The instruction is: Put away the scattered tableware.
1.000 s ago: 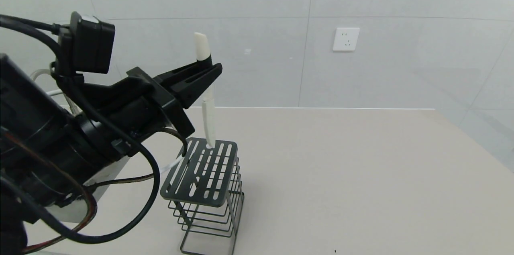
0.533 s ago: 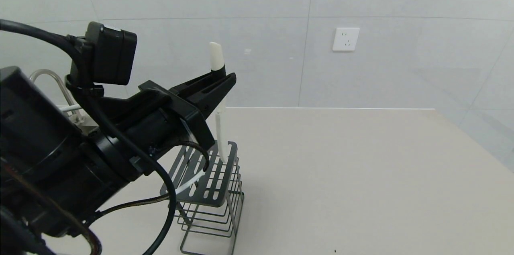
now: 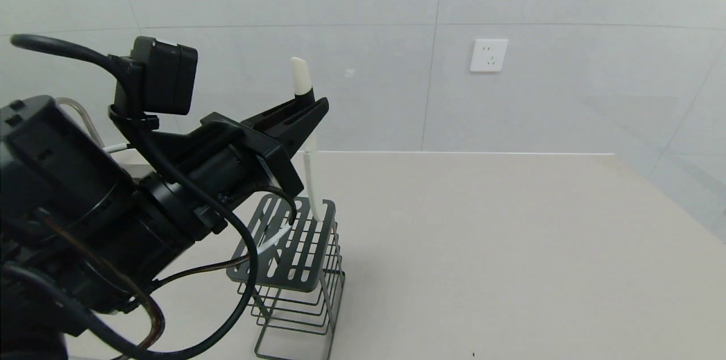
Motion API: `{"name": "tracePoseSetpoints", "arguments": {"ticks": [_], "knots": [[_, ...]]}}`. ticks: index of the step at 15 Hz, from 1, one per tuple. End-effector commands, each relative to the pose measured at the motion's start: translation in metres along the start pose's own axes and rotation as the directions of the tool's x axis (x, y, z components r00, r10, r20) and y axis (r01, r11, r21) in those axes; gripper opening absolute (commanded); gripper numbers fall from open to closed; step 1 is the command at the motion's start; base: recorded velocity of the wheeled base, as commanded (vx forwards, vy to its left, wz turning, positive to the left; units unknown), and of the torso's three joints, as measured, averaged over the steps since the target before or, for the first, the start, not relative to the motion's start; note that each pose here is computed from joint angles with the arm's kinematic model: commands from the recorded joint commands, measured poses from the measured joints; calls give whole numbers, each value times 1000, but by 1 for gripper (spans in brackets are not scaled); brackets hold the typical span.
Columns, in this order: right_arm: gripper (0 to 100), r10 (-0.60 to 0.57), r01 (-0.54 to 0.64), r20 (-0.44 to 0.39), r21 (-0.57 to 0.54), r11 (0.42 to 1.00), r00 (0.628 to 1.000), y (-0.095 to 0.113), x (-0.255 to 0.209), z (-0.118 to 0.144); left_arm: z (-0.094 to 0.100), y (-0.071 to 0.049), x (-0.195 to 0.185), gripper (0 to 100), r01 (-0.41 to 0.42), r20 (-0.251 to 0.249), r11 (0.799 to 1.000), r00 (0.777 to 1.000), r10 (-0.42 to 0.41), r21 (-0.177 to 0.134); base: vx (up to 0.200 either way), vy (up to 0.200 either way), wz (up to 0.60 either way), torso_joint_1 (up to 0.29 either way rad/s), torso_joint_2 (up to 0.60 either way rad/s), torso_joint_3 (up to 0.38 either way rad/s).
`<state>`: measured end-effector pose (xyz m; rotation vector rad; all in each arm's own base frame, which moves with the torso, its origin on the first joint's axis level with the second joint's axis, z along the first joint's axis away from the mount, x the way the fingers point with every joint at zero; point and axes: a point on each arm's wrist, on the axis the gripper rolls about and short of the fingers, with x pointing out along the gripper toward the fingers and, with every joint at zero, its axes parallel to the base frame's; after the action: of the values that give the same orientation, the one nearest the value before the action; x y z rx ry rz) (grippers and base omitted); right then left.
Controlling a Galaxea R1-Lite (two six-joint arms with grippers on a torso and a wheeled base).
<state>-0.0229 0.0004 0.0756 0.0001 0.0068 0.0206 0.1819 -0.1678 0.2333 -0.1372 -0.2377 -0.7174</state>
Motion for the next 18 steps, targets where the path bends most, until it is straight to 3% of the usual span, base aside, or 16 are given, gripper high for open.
{"name": "tracePoseSetpoints", "arguments": {"ticks": [1, 6, 9, 18], "knots": [[100, 1, -1, -1, 0, 1000, 1000, 0, 0, 0, -7, 2, 4, 0, -7, -19, 1000, 1000, 7, 5, 0, 0, 0, 0, 0, 0], [100, 1, -1, -1, 0, 1000, 1000, 0, 0, 0, -11, 15, 8, 0, -50, -25, 999, 998, 51, 18, 0, 0, 0, 0, 0, 0], [100, 1, -1, -1, 0, 1000, 1000, 0, 0, 0, -13, 14, 11, 0, 2, -18, 1000, 1000, -2, 26, 0, 0, 0, 0, 0, 0], [100, 1, -1, -1, 2, 1000, 1000, 0, 0, 0, -22, 17, 12, 0, -7, -48, 1000, 999, 9, 28, 0, 0, 0, 0, 0, 0]]}}
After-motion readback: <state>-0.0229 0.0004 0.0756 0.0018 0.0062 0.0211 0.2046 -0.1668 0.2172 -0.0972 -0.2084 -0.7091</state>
